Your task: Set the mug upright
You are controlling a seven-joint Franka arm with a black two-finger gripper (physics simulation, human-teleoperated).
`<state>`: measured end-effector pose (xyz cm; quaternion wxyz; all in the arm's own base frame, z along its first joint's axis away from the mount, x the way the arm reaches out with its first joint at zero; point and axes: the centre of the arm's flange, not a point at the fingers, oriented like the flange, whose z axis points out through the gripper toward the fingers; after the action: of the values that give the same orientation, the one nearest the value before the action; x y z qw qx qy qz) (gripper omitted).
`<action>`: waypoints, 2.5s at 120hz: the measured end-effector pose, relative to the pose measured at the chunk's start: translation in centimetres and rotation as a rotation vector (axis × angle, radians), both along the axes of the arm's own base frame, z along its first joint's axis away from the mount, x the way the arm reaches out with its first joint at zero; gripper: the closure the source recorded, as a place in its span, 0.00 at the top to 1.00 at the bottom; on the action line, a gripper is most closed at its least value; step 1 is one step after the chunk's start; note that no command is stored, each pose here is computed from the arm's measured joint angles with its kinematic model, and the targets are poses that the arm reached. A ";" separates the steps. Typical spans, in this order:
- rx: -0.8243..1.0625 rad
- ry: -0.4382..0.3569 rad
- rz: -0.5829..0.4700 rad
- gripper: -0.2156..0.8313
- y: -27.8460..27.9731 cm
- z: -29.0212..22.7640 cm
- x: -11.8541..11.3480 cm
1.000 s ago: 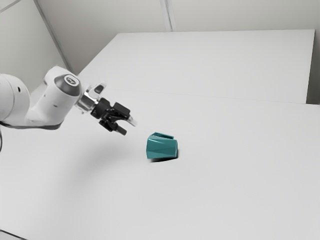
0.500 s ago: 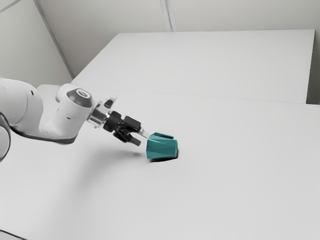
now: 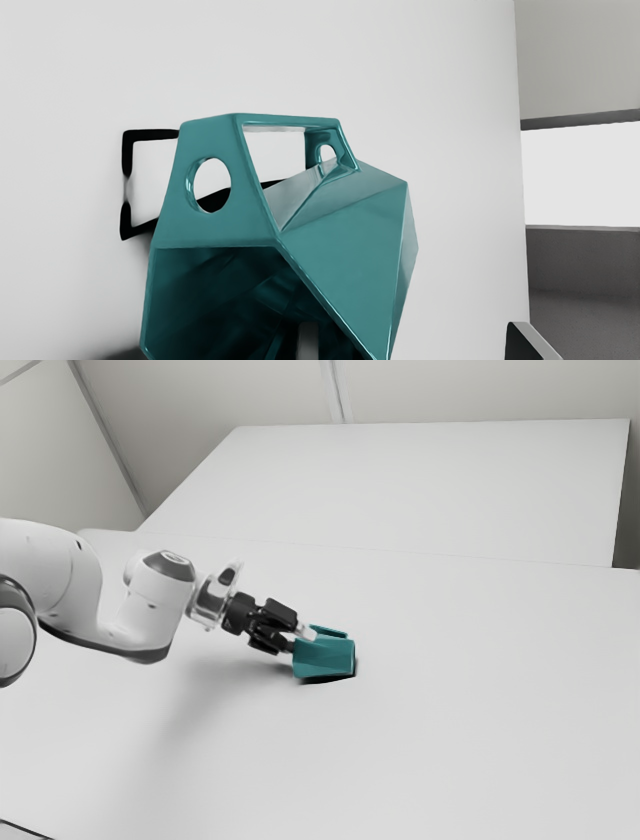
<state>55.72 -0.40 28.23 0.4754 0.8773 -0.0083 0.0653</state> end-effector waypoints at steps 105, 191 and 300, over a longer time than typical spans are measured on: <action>-0.058 -0.107 -0.061 0.05 -1.1 5.9 -0.1; 0.944 -0.169 -0.427 0.04 -5.3 17.6 0.2; 1.082 0.101 -0.084 0.04 -2.2 10.5 2.3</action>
<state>57.98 -2.56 38.74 -0.0421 0.9977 -0.0527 -0.0094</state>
